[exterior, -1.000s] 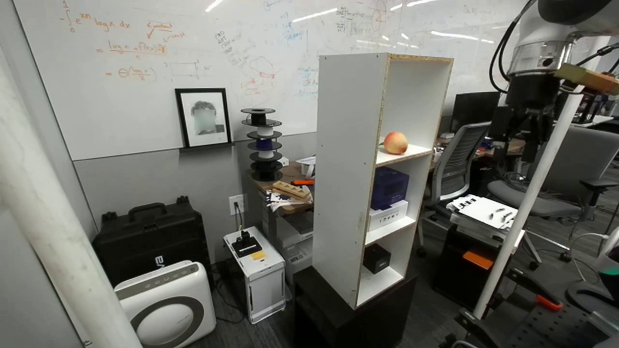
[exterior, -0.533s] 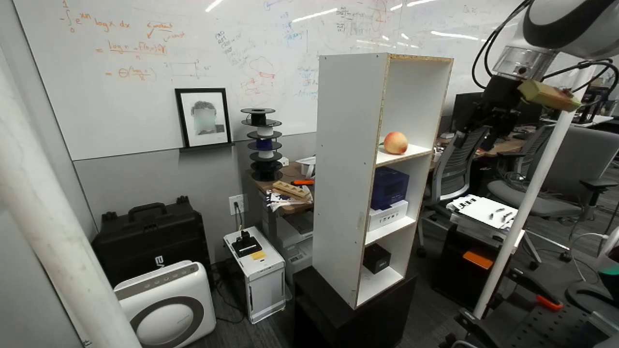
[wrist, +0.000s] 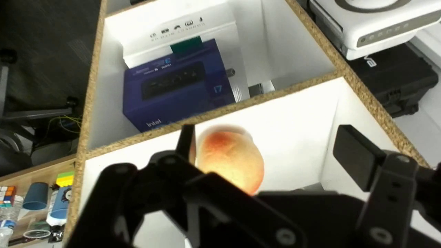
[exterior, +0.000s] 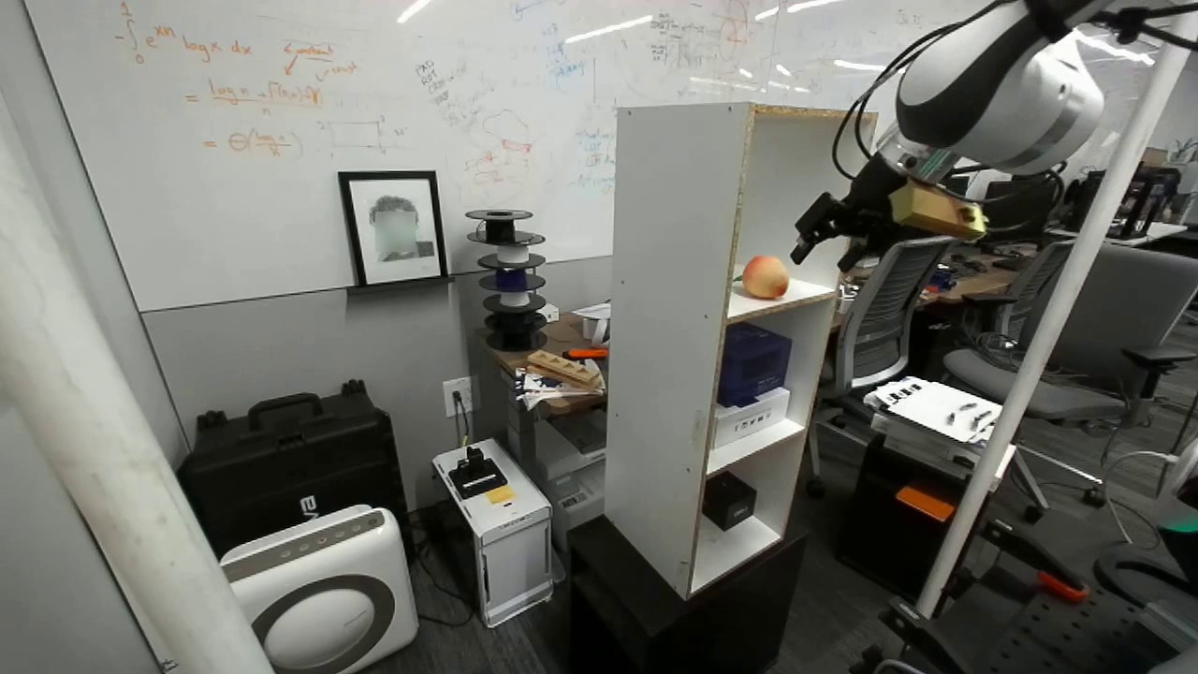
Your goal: Put the peach plush toy on top of the shelf
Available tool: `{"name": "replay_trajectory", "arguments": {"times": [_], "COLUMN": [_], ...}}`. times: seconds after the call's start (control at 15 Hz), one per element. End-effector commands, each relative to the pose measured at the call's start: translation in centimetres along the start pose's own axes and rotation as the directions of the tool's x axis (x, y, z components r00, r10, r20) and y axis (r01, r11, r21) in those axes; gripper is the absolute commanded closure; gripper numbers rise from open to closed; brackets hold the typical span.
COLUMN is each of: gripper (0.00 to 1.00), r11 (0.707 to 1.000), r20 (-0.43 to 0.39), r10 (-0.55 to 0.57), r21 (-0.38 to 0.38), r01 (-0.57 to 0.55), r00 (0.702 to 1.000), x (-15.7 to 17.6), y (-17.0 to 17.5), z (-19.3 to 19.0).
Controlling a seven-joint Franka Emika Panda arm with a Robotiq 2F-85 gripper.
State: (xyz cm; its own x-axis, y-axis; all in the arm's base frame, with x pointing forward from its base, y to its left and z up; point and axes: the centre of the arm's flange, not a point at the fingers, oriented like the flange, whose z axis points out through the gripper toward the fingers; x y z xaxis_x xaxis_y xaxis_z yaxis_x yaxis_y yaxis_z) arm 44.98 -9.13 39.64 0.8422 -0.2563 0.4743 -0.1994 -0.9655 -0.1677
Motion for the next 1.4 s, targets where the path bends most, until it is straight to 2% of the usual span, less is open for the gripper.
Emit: {"name": "replay_trajectory", "arguments": {"times": [0.0,0.2,0.33,0.53,0.67,0.73,0.8,0.93,1.07,1.33], "gripper": [0.00,0.00,0.00,0.00,0.00,0.05,0.26,0.30,0.46,0.47], "r11": [0.999,0.999,1.000,0.998,0.997,0.997,0.998,0.998,0.998,0.995], "r20": [-0.065,-0.057,-0.044,0.003,0.001,-0.007,-0.021,-0.040,-0.050,-0.019], "r10": [0.029,0.039,0.028,0.020,0.019,0.027,0.035,0.048,0.058,0.075], "r21": [0.040,0.030,-0.014,-0.065,-0.073,-0.066,-0.057,-0.037,-0.027,-0.059], "r01": [-0.026,-0.038,-0.028,-0.019,-0.019,-0.028,-0.036,-0.049,-0.059,-0.076], "r00": [0.997,0.998,0.999,1.000,1.000,1.000,0.999,0.998,0.997,0.997], "x": [6.0,8.6,9.8,10.2,10.3,10.2,10.1,10.0,9.8,7.4], "y": [-0.4,-0.4,0.2,1.4,2.1,2.4,2.5,2.4,2.5,4.2], "z": [4.5,6.2,7.6,9.9,11.4,12.0,12.4,12.5,11.6,7.7]}}
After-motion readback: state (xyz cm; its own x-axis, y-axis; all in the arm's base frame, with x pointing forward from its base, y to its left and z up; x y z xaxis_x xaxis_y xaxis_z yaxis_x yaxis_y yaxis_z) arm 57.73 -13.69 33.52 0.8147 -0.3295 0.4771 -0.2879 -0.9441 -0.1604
